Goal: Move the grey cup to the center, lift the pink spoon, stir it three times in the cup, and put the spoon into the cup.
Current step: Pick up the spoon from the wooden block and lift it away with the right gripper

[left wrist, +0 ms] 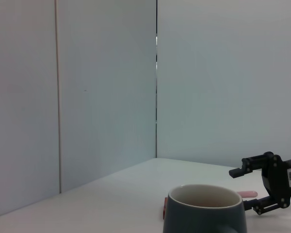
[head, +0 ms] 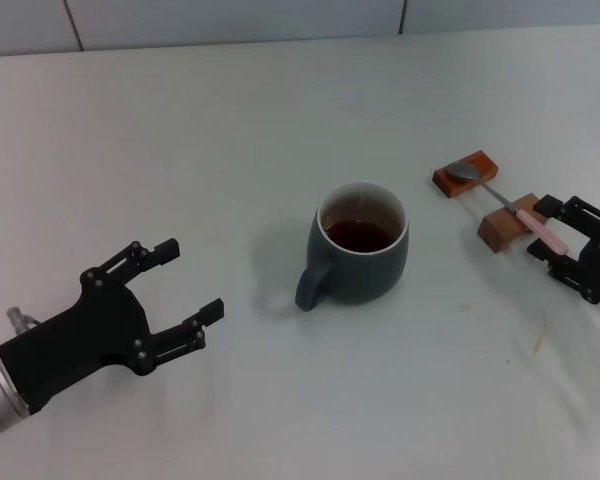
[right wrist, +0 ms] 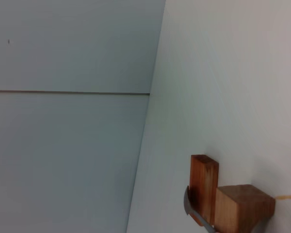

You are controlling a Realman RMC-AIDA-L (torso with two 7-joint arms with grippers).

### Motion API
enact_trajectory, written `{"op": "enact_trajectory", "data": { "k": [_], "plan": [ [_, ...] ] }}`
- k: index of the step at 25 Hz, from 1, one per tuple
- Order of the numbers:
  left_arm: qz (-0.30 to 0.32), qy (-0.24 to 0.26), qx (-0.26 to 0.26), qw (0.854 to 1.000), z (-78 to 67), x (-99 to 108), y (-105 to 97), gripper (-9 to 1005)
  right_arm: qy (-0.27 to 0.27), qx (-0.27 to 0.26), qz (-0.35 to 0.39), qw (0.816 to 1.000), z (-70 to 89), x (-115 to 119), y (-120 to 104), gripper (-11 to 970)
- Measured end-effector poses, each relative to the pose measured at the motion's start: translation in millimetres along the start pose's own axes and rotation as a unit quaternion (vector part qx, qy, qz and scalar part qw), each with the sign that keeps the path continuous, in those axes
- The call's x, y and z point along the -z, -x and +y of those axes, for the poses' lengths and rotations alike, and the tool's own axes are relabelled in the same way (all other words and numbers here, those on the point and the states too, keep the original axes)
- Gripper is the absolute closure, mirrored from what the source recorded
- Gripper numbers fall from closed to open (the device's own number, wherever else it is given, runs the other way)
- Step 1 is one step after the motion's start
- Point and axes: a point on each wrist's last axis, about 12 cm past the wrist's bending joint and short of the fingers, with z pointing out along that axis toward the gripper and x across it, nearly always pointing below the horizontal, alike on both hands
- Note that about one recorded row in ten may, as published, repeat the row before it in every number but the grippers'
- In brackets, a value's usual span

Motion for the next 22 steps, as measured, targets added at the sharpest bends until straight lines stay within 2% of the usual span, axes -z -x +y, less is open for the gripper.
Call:
{"op": "enact_trajectory", "data": {
  "k": [10,18,22],
  "plan": [
    [-0.004,0.004,-0.003,1.000,2.6,-1.1,1.8,141,-0.001,-0.002,0.004,1.000,1.3,-6.3,-1.3,309],
    [-0.005,0.003,-0.004,1.000,3.2,-1.9,2.3,141,-0.009,-0.015,-0.005,1.000,-3.6,-3.5,-2.8,339],
    [-0.005,0.003,-0.003,1.000,3.1,-1.8,2.4,141,-0.010,-0.016,-0.007,1.000,-4.4,-3.1,-3.4,480]
  ]
}}
